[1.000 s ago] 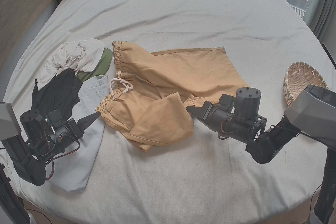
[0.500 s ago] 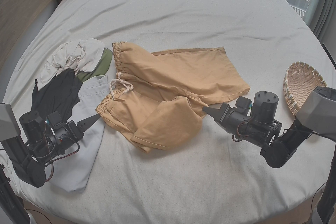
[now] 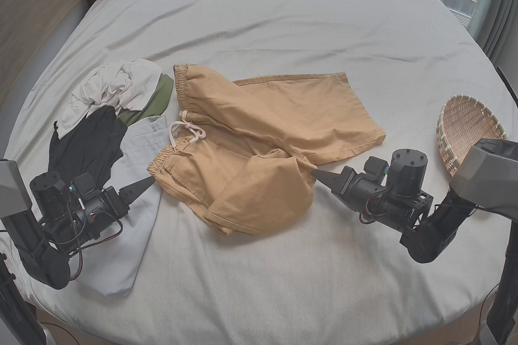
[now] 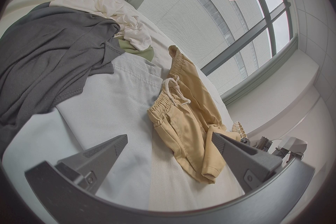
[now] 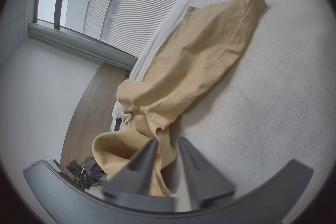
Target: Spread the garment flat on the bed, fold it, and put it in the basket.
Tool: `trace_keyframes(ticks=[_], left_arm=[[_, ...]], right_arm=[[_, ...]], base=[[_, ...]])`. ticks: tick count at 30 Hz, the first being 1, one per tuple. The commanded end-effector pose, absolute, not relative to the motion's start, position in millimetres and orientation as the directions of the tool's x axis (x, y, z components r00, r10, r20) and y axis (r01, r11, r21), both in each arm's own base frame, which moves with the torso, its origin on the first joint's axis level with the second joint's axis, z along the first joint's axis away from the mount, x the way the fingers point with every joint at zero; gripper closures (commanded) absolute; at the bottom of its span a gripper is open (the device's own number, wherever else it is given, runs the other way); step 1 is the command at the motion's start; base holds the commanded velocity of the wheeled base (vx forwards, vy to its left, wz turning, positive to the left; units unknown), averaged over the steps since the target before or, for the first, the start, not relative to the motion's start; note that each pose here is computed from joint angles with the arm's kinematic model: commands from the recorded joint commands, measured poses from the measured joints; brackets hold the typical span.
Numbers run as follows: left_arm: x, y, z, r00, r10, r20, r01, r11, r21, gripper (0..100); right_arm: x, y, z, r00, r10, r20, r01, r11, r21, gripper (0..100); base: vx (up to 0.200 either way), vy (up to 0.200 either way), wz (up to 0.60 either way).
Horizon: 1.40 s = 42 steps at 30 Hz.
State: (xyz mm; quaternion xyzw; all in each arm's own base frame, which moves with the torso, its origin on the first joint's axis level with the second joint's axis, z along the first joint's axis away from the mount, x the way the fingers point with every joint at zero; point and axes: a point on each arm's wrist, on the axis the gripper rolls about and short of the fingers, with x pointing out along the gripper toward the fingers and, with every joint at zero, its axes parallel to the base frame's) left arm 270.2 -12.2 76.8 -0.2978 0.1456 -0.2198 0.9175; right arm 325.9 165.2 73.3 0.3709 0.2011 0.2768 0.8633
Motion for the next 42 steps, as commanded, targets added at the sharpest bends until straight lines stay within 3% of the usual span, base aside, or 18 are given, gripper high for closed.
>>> trace_keyframes(ticks=[1, 7, 20, 30, 42], left_arm=[[270, -12, 77, 0.862, -0.489, -0.135, 0.316, 0.726, -0.611, 0], [270, -12, 77, 0.862, -0.489, -0.136, 0.315, 0.726, -0.612, 0], [267, -12, 78, 0.861, -0.489, -0.139, 0.312, 0.725, -0.614, 0], [268, -12, 78, 0.862, -0.489, -0.135, 0.316, 0.726, -0.611, 0], [269, -12, 79, 0.863, -0.489, -0.128, 0.321, 0.726, -0.609, 0]], right_arm=[[310, 164, 77, 0.752, 0.64, -0.156, -0.33, 0.571, 0.752, 0], [284, 174, 76, 0.704, 0.684, -0.191, -0.341, 0.562, 0.754, 0], [287, 196, 65, 0.673, 0.724, -0.15, -0.393, 0.522, 0.757, 0], [249, 210, 97, 0.58, 0.808, -0.101, -0.426, 0.407, 0.808, 0], [240, 219, 104, 0.528, 0.846, -0.076, -0.44, 0.349, 0.827, 0]], base=[[0.0, 0.0, 0.0], [0.0, 0.0, 0.0], [0.0, 0.0, 0.0], [0.0, 0.0, 0.0], [0.0, 0.0, 0.0]])
